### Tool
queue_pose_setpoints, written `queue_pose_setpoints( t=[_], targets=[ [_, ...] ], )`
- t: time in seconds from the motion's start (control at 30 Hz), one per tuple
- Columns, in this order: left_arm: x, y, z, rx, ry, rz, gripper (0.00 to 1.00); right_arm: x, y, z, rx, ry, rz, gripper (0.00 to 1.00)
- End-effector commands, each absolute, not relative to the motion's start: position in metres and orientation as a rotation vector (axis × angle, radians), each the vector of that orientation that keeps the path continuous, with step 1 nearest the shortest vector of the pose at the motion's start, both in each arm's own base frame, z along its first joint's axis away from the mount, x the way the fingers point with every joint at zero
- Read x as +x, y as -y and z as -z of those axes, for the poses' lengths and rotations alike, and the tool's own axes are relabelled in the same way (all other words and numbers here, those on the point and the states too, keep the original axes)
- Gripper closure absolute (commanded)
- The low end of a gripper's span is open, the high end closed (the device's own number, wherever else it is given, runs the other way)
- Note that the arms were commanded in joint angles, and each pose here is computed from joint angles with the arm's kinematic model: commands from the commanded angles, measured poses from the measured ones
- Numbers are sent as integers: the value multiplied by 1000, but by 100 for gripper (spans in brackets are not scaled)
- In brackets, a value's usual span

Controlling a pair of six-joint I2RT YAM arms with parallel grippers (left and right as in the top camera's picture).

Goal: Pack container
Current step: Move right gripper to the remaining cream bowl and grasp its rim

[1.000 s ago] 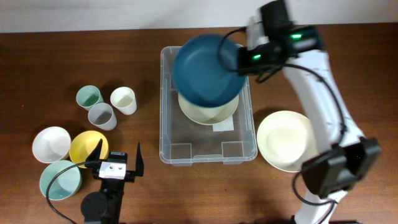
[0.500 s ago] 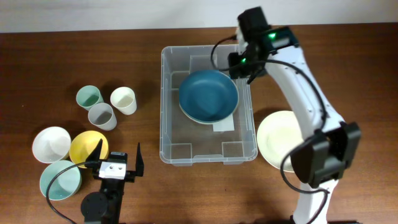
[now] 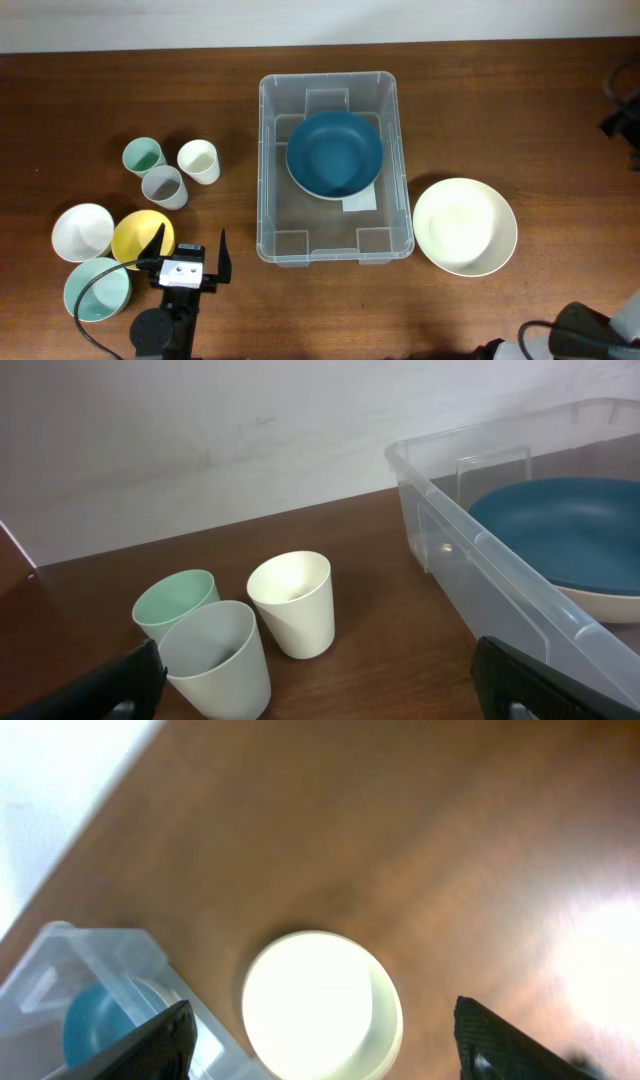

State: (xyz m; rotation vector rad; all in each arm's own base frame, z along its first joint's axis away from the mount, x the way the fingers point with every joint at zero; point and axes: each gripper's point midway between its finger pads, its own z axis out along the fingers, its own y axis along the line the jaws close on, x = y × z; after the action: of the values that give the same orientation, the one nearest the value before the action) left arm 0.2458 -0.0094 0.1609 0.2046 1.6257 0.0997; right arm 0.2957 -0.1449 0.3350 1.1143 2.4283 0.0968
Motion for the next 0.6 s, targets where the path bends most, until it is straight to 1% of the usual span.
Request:
queue_pose_setpoints(
  t=[0.0, 0.2, 0.3, 0.33, 0.37, 0.4, 0.47, 0.57],
  targets=[
    [246, 10, -159, 223, -1624, -106, 0, 283, 137, -310, 1118, -2537, -264, 22],
    [246, 10, -159, 223, -1625, -106, 0, 240, 106, -266, 1112, -2641, -314, 22],
    [246, 10, -159, 223, -1624, -106, 0, 215, 88, -232, 1111, -2624, -316, 21],
    [246, 10, -159, 223, -1624, -106, 0, 212, 86, -225, 1112, -2616, -315, 19],
    [246, 10, -159, 223, -1624, -106, 0, 208, 82, -206, 1124, -2591, -319, 9],
    [246, 10, -159, 223, -1625, -106, 0, 210, 79, -190, 1111, -2570, -343, 5],
    [246, 10, -159, 223, -1625, -106, 0, 214, 76, -165, 1109, -2549, -387, 4],
    [246, 10, -159, 223, -1625, -106, 0, 218, 76, -115, 1221, -2537, -429, 3]
  ],
)
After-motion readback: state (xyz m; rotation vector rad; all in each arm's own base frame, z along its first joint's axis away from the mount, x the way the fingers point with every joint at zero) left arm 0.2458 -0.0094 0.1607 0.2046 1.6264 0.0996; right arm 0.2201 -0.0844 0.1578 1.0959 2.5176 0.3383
